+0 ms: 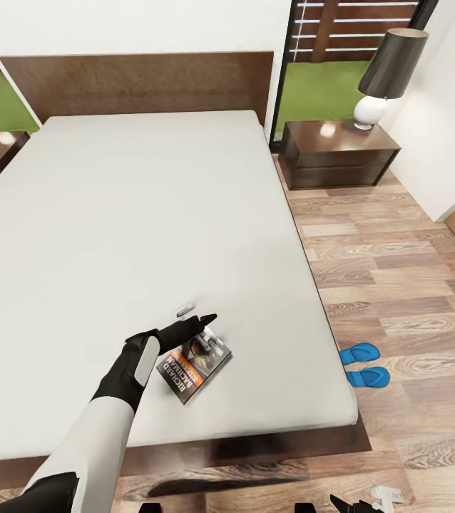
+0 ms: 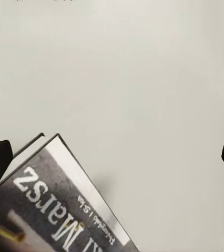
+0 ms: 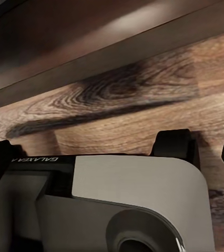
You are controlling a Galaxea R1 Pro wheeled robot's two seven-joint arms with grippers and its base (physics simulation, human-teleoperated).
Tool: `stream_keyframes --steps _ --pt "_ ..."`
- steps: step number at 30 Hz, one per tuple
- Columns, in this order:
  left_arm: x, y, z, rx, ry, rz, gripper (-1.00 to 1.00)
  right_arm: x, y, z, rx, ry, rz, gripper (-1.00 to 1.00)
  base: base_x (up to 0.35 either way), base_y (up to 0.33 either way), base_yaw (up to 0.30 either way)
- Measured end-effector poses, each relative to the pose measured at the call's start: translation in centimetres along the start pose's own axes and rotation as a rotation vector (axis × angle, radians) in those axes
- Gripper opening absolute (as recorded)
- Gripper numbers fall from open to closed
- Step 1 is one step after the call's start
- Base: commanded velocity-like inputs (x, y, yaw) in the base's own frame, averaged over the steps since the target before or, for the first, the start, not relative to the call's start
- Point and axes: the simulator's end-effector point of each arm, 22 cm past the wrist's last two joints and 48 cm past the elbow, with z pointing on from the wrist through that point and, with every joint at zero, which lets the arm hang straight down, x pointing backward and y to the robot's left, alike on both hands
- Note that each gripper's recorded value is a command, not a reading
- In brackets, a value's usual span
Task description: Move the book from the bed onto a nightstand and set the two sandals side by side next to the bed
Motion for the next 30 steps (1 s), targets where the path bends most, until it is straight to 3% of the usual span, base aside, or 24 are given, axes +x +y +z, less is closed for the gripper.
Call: stream_keyframes --steps 10,30 --pt "0.04 0.03 0.02 0.0 0.001 -0.001 1.0 0.0 0.01 0.02 0.0 0.0 0.0 1.0 -0.14 0.0 0.0" --pt "0.1 0.08 0.01 -0.001 0.0 -0.001 1.0 0.0 0.01 0.02 0.0 0.0 0.0 1.0 -0.03 0.0 0.0"
